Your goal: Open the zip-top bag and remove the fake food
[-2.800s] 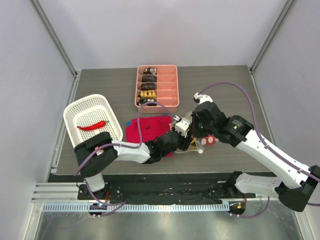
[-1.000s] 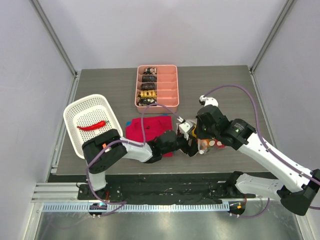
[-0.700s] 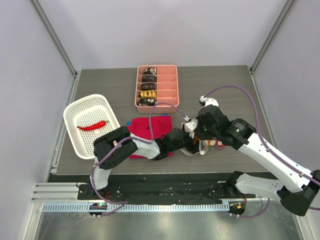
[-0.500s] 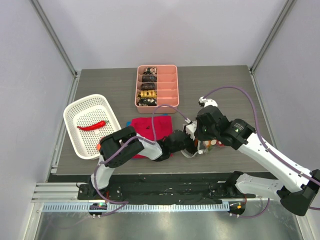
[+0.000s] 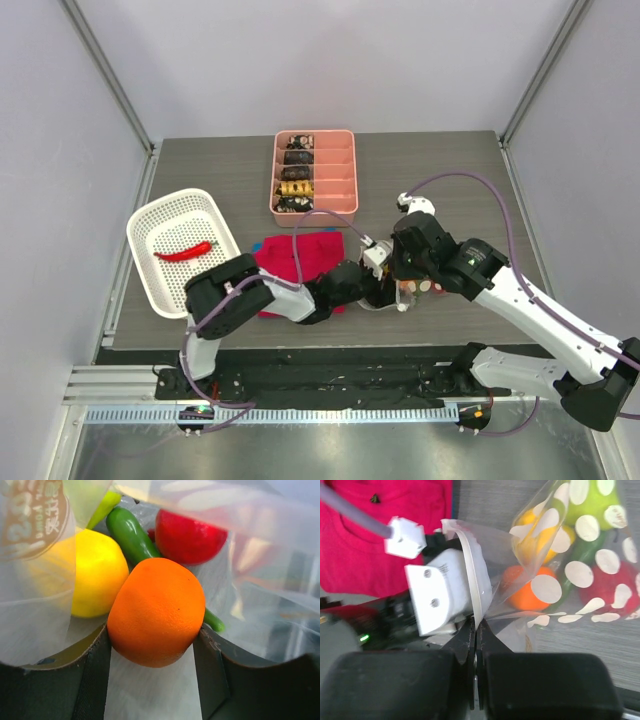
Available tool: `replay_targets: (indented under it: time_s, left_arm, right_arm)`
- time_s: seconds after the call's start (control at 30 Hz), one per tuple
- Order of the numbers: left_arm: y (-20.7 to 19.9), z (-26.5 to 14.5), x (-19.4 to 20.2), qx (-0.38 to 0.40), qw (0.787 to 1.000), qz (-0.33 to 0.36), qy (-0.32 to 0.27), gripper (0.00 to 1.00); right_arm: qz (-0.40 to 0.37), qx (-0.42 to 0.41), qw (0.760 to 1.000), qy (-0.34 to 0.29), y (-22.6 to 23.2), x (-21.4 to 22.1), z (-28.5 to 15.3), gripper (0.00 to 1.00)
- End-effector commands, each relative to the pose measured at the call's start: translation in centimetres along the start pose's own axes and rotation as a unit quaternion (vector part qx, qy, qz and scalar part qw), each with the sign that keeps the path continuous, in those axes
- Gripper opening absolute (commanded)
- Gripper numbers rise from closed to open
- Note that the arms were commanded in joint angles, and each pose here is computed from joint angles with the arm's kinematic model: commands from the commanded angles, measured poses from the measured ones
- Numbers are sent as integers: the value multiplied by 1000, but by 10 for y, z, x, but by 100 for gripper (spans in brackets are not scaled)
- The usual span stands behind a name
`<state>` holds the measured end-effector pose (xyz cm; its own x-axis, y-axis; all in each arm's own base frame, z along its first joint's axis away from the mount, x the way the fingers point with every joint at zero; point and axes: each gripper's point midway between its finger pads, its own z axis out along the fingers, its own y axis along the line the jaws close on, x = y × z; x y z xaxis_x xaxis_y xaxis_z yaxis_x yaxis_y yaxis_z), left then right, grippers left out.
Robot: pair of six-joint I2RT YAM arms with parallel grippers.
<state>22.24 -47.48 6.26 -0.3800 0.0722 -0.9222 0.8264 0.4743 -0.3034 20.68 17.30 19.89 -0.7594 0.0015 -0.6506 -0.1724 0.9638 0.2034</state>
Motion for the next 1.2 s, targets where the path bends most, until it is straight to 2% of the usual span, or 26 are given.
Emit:
replay_targets:
  time_s: [0.0,0.03,0.07,0.13,0.2,0.23,0.33,0.37,0.43,0.47,0.53,0.57,0.6,0.63,0.67,0.73,0.8,0.83,0.93,0.97,1.0,1.03,1.07,1.1,1.17]
  left_arm:
    - [-15,-27,-32,-2,999,-9,42,0]
    - [-25,-32,-59,4,999,-15,30,0]
    - [-17,-43,-42,-24,996,-28,84,0]
    - [-30,-55,-67,-19,994,-57,94,0]
    - [-35,-71,-70,-24,989,-70,125,0]
    - [-41,-81,-84,-19,990,-81,116,0]
    - [-38,-107,-84,-43,985,-84,142,0]
    - [-39,-121,-98,-47,987,-80,128,0]
    - [-32,-146,-94,-74,984,-81,140,0]
    - [-29,-163,-111,-91,987,-78,110,0]
    - [-14,-196,-105,-135,981,-72,122,0]
    - [2,-222,-127,-186,977,-67,77,0]
    - [18,-240,-125,-229,968,-67,72,0]
    - [44,-266,-119,-298,949,-69,78,0]
    - [67,-297,-132,-367,926,-84,33,0]
    - [108,-336,-130,-454,884,-112,14,0]
    - [134,-370,-121,-518,845,-134,3,0]
    - [153,-389,-119,-557,816,-154,-8,0]
    - [178,-401,-104,-593,785,-180,-7,0]
    - [193,-412,-94,-618,760,-198,-2,0]
    - [201,-414,-91,-625,751,-213,-4,0]
    - [207,-404,-79,-612,754,-237,18,0]
    - [219,-411,-68,-625,737,-257,20,0]
    - [227,-406,-68,-619,738,-268,10,0]
    - [236,-399,-55,-617,734,-283,28,0]
  right_arm:
    - [-3,65,996,-61,-21,-29,-7,1]
    - [-4,78,995,-62,-26,-28,-6,2]
    - [-5,88,994,-63,-29,-28,-5,1]
    - [-3,109,992,-72,-37,-30,-4,1]
    - [-1,121,990,-76,-42,-29,-3,1]
    - [-1,132,988,-81,-46,-30,-3,1]
    - [1,144,986,-84,-52,-28,-2,1]
    - [2,146,986,-85,-53,-27,-2,2]
    - [7,148,985,-90,-55,-29,-5,1]
    - [10,146,985,-92,-55,-30,-6,1]
    - [14,145,985,-97,-57,-31,-11,1]
    - [15,146,984,-98,-58,-30,-12,1]
    - [18,143,984,-101,-58,-31,-13,1]
    - [20,138,985,-104,-57,-31,-14,1]
    - [21,126,987,-99,-54,-29,-14,1]
    - [23,105,989,-103,-48,-29,-15,1]
    - [19,82,992,-96,-40,-26,-13,1]
    - [14,75,992,-98,-38,-28,-13,1]
    - [2,61,994,-93,-31,-29,-12,1]
    - [-5,59,994,-91,-29,-31,-11,1]
    - [-8,55,994,-91,-27,-33,-11,1]
    - [-11,54,994,-92,-26,-34,-11,1]
    - [-12,51,994,-95,-25,-35,-12,1]
    - [-12,50,994,-97,-25,-36,-12,1]
    - [-10,47,994,-98,-24,-35,-11,1]
